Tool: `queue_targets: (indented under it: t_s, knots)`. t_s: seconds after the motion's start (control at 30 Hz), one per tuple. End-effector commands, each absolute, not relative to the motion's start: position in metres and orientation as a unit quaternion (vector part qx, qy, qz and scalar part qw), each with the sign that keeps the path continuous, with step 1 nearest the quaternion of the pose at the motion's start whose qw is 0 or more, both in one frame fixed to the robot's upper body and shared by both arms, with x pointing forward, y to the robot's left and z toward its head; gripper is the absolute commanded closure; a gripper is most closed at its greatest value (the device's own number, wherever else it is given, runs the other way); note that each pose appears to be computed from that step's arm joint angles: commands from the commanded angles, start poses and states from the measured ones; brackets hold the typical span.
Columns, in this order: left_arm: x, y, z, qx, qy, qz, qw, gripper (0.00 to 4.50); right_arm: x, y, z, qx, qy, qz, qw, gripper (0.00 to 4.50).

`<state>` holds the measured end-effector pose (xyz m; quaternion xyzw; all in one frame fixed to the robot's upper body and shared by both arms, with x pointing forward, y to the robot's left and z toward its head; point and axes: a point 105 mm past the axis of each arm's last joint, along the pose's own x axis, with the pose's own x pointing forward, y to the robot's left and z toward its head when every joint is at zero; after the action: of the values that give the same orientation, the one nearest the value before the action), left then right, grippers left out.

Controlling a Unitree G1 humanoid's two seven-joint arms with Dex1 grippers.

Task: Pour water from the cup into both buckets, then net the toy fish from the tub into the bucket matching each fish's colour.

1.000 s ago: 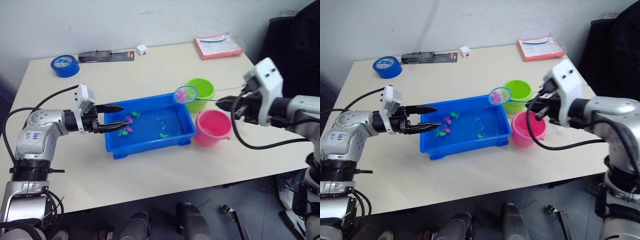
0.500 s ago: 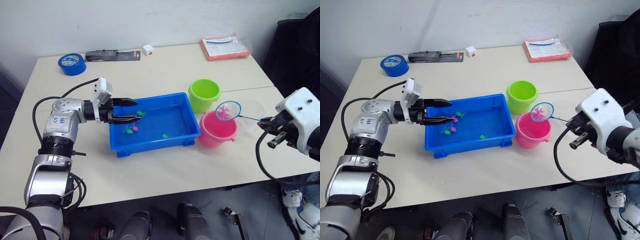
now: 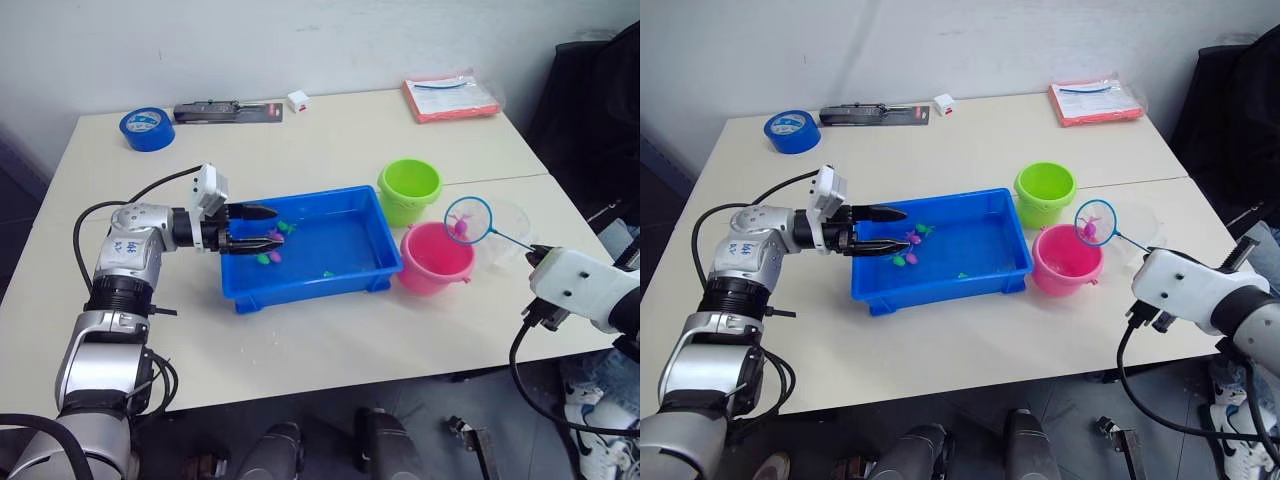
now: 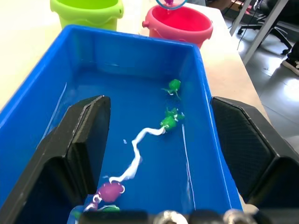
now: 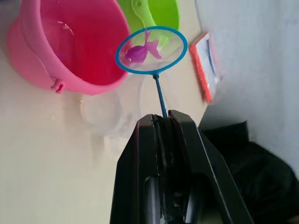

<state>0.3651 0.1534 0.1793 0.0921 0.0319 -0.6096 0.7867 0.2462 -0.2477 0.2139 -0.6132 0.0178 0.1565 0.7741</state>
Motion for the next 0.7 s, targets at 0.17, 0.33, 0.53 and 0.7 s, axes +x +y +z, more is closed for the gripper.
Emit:
queue_targets:
  t_s: [0.17, 0.33, 0.53, 0.7]
  knots:
    - [0.362, 0.158, 0.194, 0.102, 0.006, -0.601, 0.793, 0.79, 0.242, -0.247, 0.219, -0.714, -0.073, 0.14, 0.682, 3.71]
    - [0.361, 0.159, 0.194, 0.101, 0.007, -0.599, 0.794, 0.79, 0.242, -0.25, 0.219, -0.773, -0.101, 0.14, 0.611, 3.71]
    - [0.36, 0.16, 0.193, 0.098, 0.008, -0.596, 0.797, 0.79, 0.242, -0.251, 0.22, -0.784, -0.127, 0.14, 0.591, 3.71]
    - [0.357, 0.167, 0.193, 0.099, 0.008, -0.587, 0.804, 0.79, 0.254, -0.236, 0.24, -0.751, -0.161, 0.144, 0.624, 3.71]
